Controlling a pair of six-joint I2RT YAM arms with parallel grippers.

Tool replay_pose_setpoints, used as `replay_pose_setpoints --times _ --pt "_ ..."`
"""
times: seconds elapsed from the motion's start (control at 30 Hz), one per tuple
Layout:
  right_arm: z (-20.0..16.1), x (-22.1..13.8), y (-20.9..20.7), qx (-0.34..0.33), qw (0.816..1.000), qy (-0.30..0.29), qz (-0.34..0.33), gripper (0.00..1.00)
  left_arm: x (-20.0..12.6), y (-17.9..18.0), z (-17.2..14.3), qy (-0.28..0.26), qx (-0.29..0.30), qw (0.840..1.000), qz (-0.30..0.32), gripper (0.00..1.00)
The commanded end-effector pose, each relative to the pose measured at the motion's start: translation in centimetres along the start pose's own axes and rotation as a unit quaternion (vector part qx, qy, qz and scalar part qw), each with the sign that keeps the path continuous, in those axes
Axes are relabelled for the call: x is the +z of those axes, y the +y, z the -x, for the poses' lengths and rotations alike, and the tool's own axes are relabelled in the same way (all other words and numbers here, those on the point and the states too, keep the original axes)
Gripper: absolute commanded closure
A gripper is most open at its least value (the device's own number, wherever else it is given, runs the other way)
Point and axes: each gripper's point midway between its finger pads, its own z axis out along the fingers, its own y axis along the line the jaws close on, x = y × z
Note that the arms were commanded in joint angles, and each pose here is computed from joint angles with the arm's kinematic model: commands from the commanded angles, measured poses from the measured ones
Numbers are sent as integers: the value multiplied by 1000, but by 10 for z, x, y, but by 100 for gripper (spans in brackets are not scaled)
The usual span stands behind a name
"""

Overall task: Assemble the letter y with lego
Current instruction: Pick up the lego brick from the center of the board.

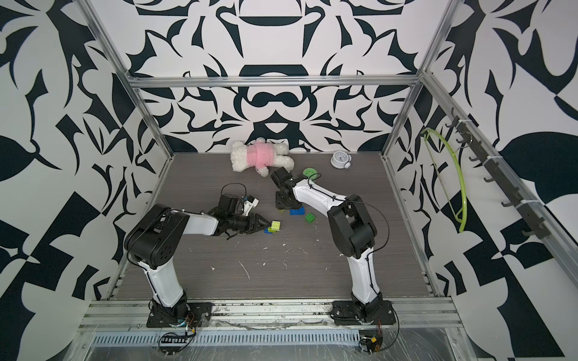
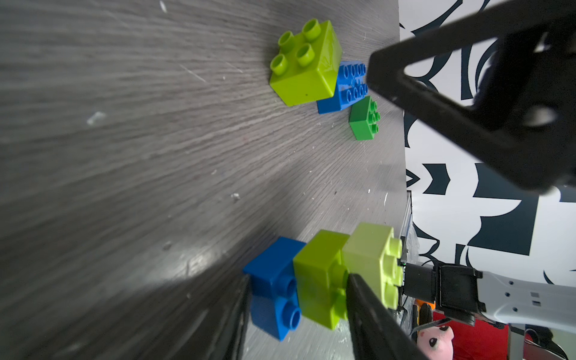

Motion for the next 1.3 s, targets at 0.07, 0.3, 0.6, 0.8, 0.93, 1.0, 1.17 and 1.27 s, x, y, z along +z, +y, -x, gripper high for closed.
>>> replay_pose_setpoints --times 0.07,0.3,0.6,0.8,0.93,1.0,1.17,1.27 --pt "13 -6 17 45 999 3 29 49 -10 108 -98 102 -156 962 201 46" --pt "11 0 14 81 996 14 21 48 -11 108 -98 101 -157 962 201 46" --pt "12 14 21 85 995 25 35 48 -11 108 -96 99 -159 962 198 46" --pt "15 24 18 93 995 27 35 48 -11 109 -96 98 -161 962 198 46" --pt "18 31 19 95 994 27 40 48 -12 109 -96 98 -163 962 198 46" --pt "19 33 21 95 994 27 42 50 -12 109 -96 98 -162 962 197 46" --pt "21 36 21 94 994 26 41 60 -12 109 -96 98 -164 962 197 46" --pt "21 32 20 91 995 26 40 68 -12 110 -95 97 -164 962 196 46"
